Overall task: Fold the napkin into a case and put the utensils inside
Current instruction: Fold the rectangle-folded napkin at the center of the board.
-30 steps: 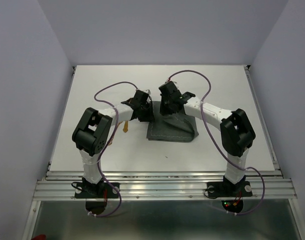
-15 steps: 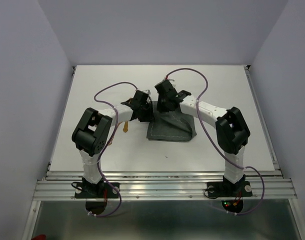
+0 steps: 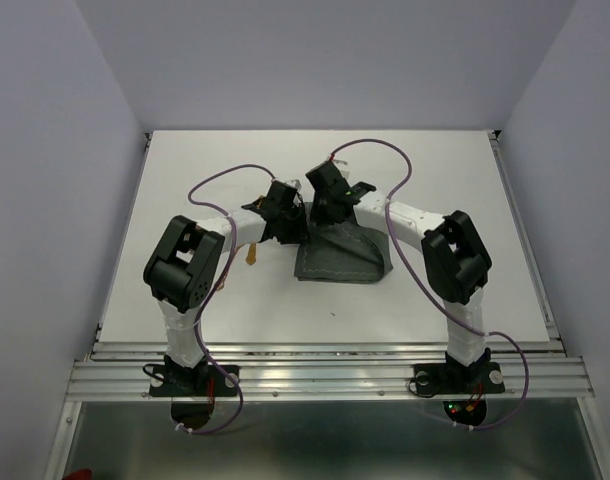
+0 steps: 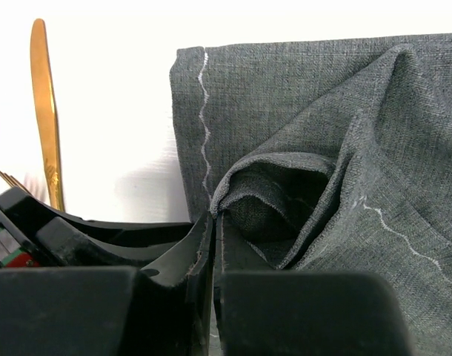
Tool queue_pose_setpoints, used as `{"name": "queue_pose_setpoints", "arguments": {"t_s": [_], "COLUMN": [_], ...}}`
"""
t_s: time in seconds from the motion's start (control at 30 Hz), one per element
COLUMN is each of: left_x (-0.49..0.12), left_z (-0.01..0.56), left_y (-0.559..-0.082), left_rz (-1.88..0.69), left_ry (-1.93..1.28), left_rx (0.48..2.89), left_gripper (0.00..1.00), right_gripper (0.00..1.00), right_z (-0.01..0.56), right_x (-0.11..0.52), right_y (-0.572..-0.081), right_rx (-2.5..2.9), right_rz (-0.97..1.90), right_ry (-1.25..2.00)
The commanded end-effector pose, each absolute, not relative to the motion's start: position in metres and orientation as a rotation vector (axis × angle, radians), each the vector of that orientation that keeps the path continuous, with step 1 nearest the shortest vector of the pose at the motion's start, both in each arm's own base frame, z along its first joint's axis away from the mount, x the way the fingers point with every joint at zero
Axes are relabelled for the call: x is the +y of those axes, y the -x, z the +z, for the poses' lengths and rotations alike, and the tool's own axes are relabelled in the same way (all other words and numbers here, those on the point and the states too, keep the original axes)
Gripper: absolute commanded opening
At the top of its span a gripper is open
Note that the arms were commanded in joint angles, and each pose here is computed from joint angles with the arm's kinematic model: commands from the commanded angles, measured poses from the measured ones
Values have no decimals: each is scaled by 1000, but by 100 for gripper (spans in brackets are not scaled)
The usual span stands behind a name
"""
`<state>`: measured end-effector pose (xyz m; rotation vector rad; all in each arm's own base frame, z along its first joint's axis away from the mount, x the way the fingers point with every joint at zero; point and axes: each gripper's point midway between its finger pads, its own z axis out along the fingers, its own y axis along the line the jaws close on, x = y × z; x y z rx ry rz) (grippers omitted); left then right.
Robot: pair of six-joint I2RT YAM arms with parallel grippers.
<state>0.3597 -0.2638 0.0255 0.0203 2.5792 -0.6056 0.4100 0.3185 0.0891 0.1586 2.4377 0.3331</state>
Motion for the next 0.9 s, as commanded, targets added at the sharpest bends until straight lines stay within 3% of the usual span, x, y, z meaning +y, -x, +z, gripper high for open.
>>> {"name": "queue_pose_setpoints", "arguments": {"t_s": [0.0, 0.07, 0.1, 0.2, 0.43, 0.63, 0.77, 0.87], "left_x": [-256, -255, -254, -254, -252, -253, -253, -252], "left_z": [10, 12, 13, 17, 26, 37, 38, 36], "left_y": [-329, -330, -330, -332, -335, -337, -339, -341], "left_rz": [-564, -560, -555, -549, -537, -539, -534, -522], "left_ry": [-51, -47, -43, -42, -50, -50, -55, -57], "left_rx": [2680, 2674, 2669, 2659, 2640, 2622, 2619, 2625], "left_gripper": [41, 41, 41, 41, 41, 41, 41, 41], "right_gripper": [13, 29, 44, 55, 54, 45, 45, 54], "right_z": [113, 119, 122, 146, 176, 137, 115, 98], "right_x": [336, 337, 337, 331, 285, 207, 172, 166], "right_y": [-432, -431, -429, -426, -405, -382, -370, -365], "right_rx": [2332, 2327, 2326, 2284, 2187, 2258, 2307, 2355], "right_rz": [403, 421, 428, 438, 430, 333, 306, 271], "right_ry": [-186, -177, -165, -160, -210, -352, -407, -370]}}
